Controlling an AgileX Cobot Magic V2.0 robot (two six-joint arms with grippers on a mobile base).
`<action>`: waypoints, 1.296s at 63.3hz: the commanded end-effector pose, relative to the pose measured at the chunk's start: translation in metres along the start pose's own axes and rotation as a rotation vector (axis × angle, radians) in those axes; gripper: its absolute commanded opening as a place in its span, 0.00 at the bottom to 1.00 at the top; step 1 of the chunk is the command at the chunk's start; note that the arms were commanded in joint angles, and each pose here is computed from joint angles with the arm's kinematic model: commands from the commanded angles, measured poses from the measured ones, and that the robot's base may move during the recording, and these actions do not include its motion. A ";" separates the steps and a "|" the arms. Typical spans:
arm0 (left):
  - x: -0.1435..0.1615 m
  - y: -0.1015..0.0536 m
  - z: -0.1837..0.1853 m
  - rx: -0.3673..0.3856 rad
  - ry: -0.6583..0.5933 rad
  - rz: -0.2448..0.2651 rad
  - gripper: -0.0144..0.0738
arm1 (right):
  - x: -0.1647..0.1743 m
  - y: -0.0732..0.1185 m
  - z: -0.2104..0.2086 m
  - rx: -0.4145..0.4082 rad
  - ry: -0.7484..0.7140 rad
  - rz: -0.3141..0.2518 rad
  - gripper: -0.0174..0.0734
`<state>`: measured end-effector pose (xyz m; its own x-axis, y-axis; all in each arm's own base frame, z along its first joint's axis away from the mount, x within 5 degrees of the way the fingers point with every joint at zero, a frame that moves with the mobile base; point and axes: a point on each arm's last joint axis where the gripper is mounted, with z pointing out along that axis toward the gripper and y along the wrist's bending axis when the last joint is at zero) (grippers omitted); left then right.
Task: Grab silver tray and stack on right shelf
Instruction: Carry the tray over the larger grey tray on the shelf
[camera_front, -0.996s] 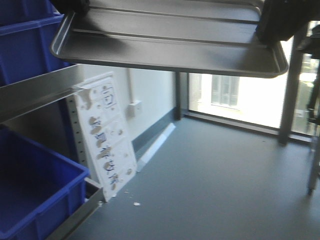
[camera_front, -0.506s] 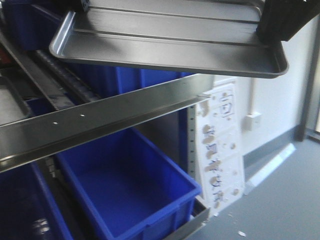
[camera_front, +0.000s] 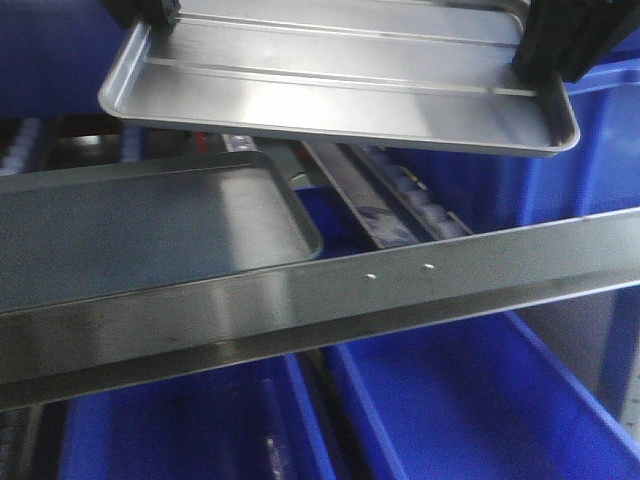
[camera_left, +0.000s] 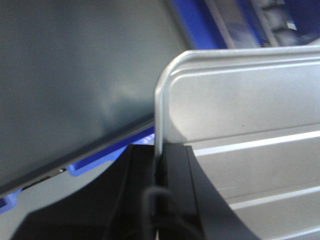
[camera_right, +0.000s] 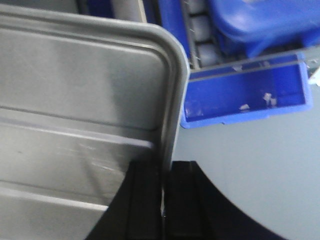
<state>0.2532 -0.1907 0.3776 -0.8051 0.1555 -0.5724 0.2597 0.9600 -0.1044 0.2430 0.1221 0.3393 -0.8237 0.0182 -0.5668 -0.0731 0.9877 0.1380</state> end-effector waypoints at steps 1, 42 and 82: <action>-0.009 0.002 -0.026 0.025 -0.106 0.004 0.06 | -0.010 -0.002 -0.018 -0.007 -0.094 -0.037 0.26; -0.009 0.002 -0.026 0.025 -0.106 0.004 0.06 | -0.010 -0.002 -0.018 -0.007 -0.094 -0.037 0.26; -0.009 0.002 -0.026 0.025 -0.106 0.004 0.06 | -0.010 -0.002 -0.018 -0.007 -0.094 -0.037 0.26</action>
<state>0.2529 -0.1906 0.3774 -0.8077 0.1558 -0.5686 0.2586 0.9604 -0.1042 0.2428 0.1219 0.3391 -0.8255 0.0177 -0.5642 -0.0721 0.9880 0.1365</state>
